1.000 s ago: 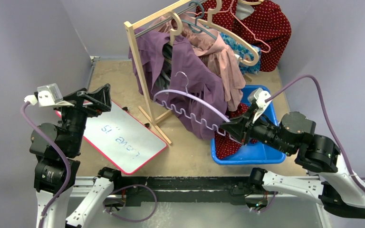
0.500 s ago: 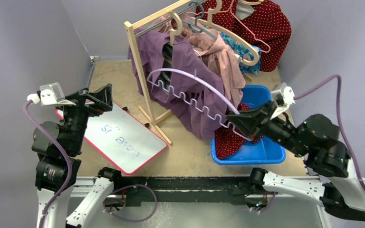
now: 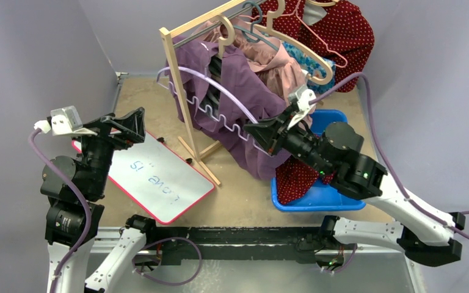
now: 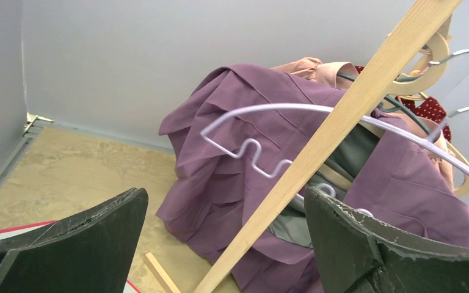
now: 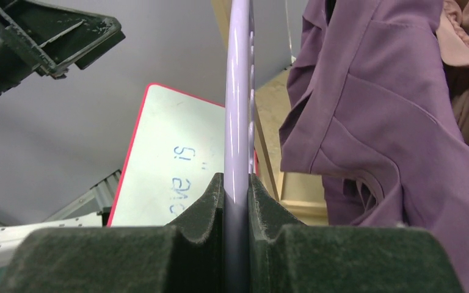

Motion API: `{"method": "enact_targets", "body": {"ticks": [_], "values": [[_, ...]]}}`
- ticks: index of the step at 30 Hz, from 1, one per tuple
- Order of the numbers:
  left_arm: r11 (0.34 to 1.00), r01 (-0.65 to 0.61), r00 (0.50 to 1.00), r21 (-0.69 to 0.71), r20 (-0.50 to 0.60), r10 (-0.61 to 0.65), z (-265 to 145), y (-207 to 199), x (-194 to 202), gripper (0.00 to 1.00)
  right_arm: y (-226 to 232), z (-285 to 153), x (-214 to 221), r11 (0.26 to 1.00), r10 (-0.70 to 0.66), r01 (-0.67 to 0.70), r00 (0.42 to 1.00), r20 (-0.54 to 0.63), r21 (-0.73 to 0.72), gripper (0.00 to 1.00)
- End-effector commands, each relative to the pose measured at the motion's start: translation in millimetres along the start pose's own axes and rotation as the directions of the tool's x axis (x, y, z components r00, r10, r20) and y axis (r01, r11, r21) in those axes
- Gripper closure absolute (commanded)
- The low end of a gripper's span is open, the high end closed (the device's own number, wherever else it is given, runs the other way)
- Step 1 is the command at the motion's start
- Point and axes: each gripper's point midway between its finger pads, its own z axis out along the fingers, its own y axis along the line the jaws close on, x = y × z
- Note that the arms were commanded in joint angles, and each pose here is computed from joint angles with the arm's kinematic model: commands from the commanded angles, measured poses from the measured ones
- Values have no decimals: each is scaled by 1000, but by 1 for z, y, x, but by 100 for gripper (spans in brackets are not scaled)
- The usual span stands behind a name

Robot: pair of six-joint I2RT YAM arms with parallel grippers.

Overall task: Remove the skirt from the hanger
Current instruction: Place the hanger at the clothesline.

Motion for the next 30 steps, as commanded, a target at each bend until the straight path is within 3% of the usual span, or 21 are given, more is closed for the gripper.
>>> {"method": "enact_targets", "body": {"ticks": [1, 15, 30], "values": [[998, 37, 999, 56, 30, -39, 0, -16, -17, 0, 9, 13, -58, 1000, -10, 15, 971, 240, -21, 100], [996, 46, 998, 76, 26, -48, -5, -19, -17, 0, 9, 39, -45, 997, -70, 77, 957, 282, -14, 100], [995, 53, 998, 79, 29, -55, -7, -20, -18, 0, -2, 66, -22, 985, -173, 165, 958, 230, 50, 100]]}}
